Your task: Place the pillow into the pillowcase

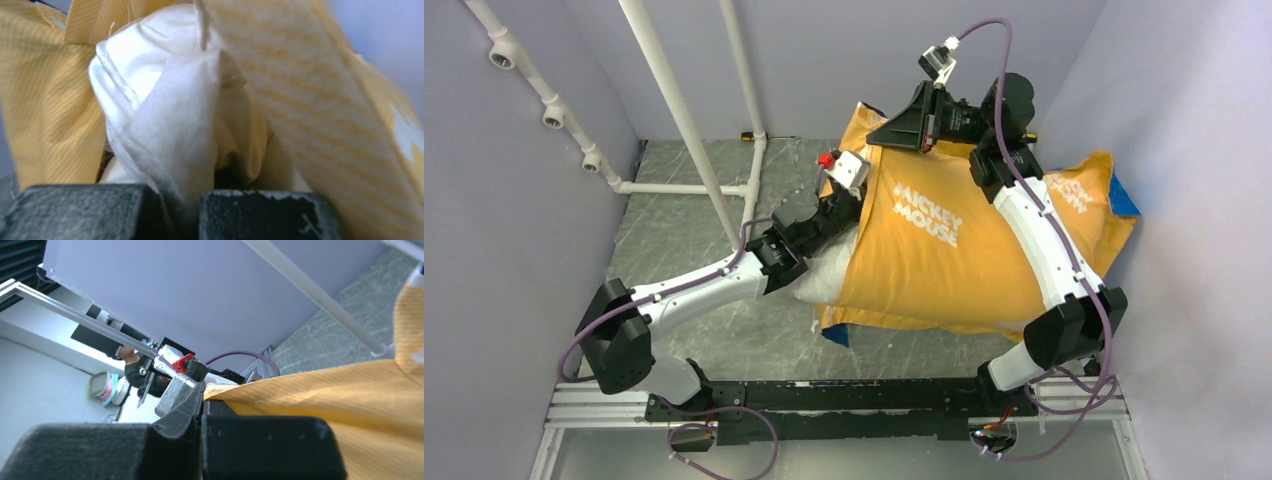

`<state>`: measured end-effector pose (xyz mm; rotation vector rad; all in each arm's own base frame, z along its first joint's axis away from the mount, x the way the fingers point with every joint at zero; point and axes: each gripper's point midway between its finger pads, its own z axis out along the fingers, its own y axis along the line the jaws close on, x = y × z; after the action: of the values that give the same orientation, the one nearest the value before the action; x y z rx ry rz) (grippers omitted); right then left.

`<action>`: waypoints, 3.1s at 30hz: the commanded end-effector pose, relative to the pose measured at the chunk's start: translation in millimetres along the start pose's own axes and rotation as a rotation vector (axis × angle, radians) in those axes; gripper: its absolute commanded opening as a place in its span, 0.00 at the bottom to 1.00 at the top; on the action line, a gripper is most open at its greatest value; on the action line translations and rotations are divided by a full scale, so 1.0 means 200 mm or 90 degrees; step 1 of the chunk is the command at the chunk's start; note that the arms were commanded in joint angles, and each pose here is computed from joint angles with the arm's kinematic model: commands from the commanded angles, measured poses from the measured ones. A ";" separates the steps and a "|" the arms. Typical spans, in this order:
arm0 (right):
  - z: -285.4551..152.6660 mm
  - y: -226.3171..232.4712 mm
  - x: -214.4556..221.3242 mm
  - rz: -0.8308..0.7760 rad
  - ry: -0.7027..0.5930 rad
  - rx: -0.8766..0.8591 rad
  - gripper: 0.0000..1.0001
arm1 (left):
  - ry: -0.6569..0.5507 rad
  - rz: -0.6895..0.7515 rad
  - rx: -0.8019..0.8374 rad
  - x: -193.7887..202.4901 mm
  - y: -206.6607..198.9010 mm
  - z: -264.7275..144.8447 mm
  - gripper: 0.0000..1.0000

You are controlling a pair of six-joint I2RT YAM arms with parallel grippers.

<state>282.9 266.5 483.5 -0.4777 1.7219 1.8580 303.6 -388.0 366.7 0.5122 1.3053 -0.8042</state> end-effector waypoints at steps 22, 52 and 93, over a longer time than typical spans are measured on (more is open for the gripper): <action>0.05 -1.09 0.11 0.086 0.006 0.318 0.00 | 0.500 -0.123 -0.303 0.50 0.37 -0.68 0.98; 0.14 -0.91 0.07 0.048 0.011 0.242 0.00 | 0.542 -0.452 -0.204 0.47 0.09 -1.36 0.99; 0.18 -0.51 0.09 -0.133 -0.013 0.404 0.91 | 0.098 -0.236 0.024 0.78 0.21 0.09 0.00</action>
<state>343.3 360.8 382.8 -0.2719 2.0690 1.5423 320.9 -410.5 155.6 0.4276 1.6547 -1.1425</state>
